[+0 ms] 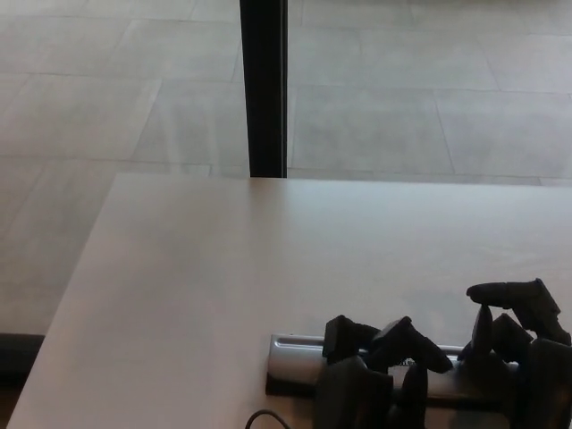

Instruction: A hole pucnch is kept on the middle on the desk infront of the robot and the robot uses both its hands as fists to press on it and use it

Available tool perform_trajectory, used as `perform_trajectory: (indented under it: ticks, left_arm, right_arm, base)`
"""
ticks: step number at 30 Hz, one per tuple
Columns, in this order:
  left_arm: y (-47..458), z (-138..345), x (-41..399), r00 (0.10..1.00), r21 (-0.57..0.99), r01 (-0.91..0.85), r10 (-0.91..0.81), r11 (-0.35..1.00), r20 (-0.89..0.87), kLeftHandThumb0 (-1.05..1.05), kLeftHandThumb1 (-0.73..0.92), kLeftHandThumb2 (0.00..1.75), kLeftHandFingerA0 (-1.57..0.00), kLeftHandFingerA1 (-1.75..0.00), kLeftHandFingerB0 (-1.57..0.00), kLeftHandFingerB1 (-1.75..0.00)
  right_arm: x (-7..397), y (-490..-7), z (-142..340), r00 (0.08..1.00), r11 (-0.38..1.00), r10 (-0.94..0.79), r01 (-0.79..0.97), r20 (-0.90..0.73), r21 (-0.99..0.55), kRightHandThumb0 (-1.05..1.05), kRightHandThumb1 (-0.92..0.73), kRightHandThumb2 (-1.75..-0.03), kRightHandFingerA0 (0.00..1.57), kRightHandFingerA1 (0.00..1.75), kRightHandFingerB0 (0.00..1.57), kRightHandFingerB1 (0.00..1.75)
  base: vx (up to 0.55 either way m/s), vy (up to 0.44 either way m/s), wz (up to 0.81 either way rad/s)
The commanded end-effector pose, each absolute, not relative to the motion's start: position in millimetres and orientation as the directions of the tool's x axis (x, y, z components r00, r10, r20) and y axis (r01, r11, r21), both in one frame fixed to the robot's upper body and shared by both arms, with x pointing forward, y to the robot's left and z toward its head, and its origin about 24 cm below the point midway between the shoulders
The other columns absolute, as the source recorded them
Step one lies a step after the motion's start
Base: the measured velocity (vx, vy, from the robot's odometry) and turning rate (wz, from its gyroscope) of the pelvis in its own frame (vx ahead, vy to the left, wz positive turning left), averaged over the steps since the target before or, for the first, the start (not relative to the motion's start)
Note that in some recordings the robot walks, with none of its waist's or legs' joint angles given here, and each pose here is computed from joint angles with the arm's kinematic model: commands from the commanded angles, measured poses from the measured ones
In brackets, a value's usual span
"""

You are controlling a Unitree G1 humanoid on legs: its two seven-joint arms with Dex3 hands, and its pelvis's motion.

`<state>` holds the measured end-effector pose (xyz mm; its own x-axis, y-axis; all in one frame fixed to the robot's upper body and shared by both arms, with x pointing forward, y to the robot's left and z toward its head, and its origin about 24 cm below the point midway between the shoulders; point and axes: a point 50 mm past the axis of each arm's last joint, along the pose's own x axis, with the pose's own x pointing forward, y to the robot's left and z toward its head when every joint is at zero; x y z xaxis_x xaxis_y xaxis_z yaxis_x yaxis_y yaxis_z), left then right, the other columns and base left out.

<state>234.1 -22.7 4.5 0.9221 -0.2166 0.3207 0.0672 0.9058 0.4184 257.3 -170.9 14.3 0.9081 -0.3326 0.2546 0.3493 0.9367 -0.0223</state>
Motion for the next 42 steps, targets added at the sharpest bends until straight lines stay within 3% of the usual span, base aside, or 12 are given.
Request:
perform_trajectory:
  ticks: [1,9,10,12,13,16,19,23,35,38,41,42]
  left_arm:
    - [-30,-2,217,0.777,0.565,0.032,-0.376,0.824,0.504,-0.27,0.67,1.02,-0.9,-1.75,-0.71,-1.43]
    - [-30,-5,213,0.818,0.512,0.064,-0.339,0.857,0.465,-0.28,0.66,1.01,-0.9,-1.75,-0.74,-1.37]
    - [-30,-4,213,0.826,0.489,0.066,-0.322,0.87,0.462,-0.26,0.65,1.0,-0.86,-1.75,-0.71,-1.4]
    - [-29,-5,210,0.85,0.45,0.072,-0.291,0.89,0.44,-0.25,0.67,0.96,-0.82,-1.75,-0.66,-1.42]
    - [-29,-4,210,0.855,0.431,0.079,-0.284,0.899,0.435,-0.22,0.73,0.91,-0.82,-1.75,-0.67,-1.36]
    - [-23,2,216,0.875,0.361,0.074,-0.234,0.93,0.424,-0.25,0.7,0.93,-0.84,-1.73,-0.7,-1.33]
    - [-12,18,230,0.902,0.269,0.073,-0.179,0.96,0.394,-0.24,0.7,1.02,-0.88,-1.75,-0.65,-1.43]
    - [10,50,253,0.928,0.102,0.155,-0.18,0.983,0.326,-0.27,0.79,0.93,-0.84,-1.75,-0.57,-1.65]
    - [74,112,282,0.957,-0.122,0.221,-0.191,0.968,0.219,-0.33,0.78,0.87,-0.85,-1.75,-0.63,-1.53]
    - [97,117,282,0.971,-0.161,0.178,-0.147,0.971,0.189,-0.31,0.8,0.87,-0.83,-1.75,-0.54,-1.61]
    - [131,118,283,0.977,-0.105,0.134,-0.113,0.985,0.182,-0.3,0.78,0.84,-0.84,-1.75,-0.65,-1.2]
    - [154,115,283,0.979,0.009,0.118,-0.118,0.993,0.166,-0.29,0.82,0.75,-0.78,-1.75,-0.66,-0.87]
  right_arm:
    - [224,-187,-34,0.855,0.843,-0.507,0.519,0.11,-0.145,-0.35,-0.79,-0.64,0.87,1.58,0.67,1.52]
    - [223,-185,-29,0.854,0.851,-0.478,0.508,0.206,-0.135,-0.34,-0.78,-0.7,0.88,1.7,0.7,1.45]
    - [224,-185,-27,0.857,0.859,-0.472,0.5,0.208,-0.11,-0.38,-0.75,-0.79,0.84,1.72,0.66,1.6]
    - [223,-183,-24,0.867,0.871,-0.448,0.478,0.219,-0.108,-0.41,-0.8,-0.78,0.81,1.72,0.65,1.47]
    - [226,-183,-20,0.874,0.881,-0.428,0.46,0.23,-0.109,-0.41,-0.77,-0.84,0.83,1.75,0.59,1.69]
    - [236,-185,-3,0.885,0.905,-0.372,0.412,0.279,-0.103,-0.38,-0.76,-0.84,0.89,1.75,0.62,1.72]
    - [243,-188,18,0.898,0.937,-0.308,0.343,0.314,-0.061,-0.34,-0.77,-0.87,0.97,1.75,0.6,1.7]
    - [251,-203,50,0.904,0.961,-0.255,0.277,0.342,-0.015,-0.31,-0.74,-0.91,1.02,1.75,0.58,1.65]
    - [250,-249,130,0.865,0.965,-0.232,0.262,0.445,-0.007,-0.22,-0.72,-0.98,0.95,1.75,0.58,1.63]
    - [245,-273,152,0.854,0.953,-0.274,0.303,0.443,0.005,-0.18,-0.68,-1.05,0.95,1.75,0.71,1.42]
    - [238,-305,171,0.842,0.933,-0.301,0.356,0.447,-0.042,-0.22,-0.66,-0.98,0.98,1.75,0.74,1.28]
    - [232,-329,180,0.827,0.904,-0.345,0.42,0.444,-0.08,-0.3,-0.63,-0.87,0.98,1.75,0.76,1.04]
  base:
    - [0.0,0.0,0.0]
    - [0.0,0.0,0.0]
    - [0.0,0.0,0.0]
    - [0.0,0.0,0.0]
    - [0.0,0.0,0.0]
    - [0.0,0.0,0.0]
    - [0.0,0.0,0.0]
    - [0.0,0.0,0.0]
    - [0.0,0.0,0.0]
    - [0.0,0.0,0.0]
    - [0.0,0.0,0.0]
    - [0.0,0.0,0.0]
